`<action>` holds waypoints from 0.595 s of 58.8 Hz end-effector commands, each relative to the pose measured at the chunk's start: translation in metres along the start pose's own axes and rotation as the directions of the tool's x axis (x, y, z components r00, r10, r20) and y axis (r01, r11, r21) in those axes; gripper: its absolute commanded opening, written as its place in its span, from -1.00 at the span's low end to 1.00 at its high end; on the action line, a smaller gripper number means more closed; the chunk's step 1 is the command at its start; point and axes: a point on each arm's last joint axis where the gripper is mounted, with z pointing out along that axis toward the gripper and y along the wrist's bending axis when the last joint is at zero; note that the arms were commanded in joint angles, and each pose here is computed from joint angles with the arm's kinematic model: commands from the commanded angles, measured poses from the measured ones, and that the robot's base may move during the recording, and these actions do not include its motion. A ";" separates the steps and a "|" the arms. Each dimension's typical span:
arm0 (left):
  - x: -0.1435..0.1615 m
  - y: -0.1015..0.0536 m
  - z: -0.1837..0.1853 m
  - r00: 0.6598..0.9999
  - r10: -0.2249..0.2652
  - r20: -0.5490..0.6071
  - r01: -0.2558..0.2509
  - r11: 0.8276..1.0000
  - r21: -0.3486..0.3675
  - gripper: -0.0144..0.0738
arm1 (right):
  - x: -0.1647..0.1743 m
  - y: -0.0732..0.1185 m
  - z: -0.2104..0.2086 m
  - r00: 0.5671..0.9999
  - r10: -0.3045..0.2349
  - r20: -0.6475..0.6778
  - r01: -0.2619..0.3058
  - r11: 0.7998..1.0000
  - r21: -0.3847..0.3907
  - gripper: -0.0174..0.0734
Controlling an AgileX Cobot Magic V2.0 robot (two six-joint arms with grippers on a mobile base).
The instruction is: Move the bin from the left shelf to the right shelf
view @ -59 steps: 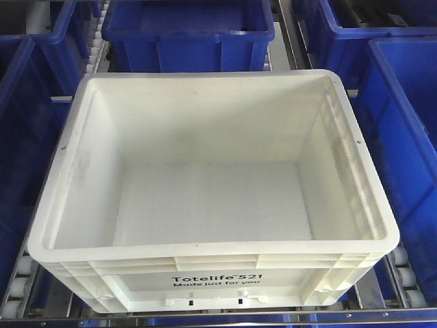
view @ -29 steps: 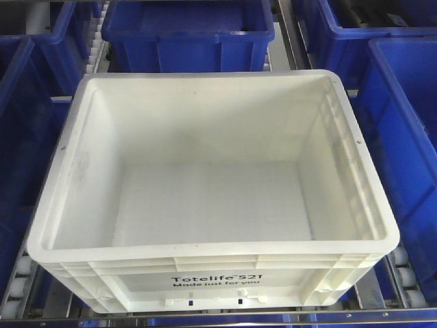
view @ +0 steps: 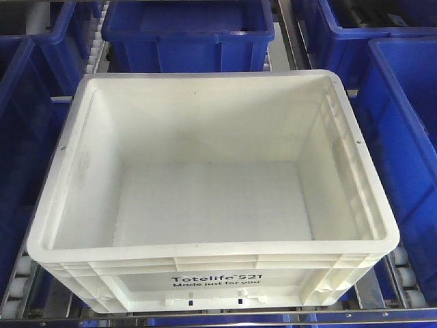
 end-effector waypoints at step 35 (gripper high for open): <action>0.016 0.020 0.012 0.974 0.063 0.216 0.011 0.946 -0.324 -0.69 | -0.014 0.000 -0.001 0.996 -0.008 0.088 0.008 1.000 0.001 -0.63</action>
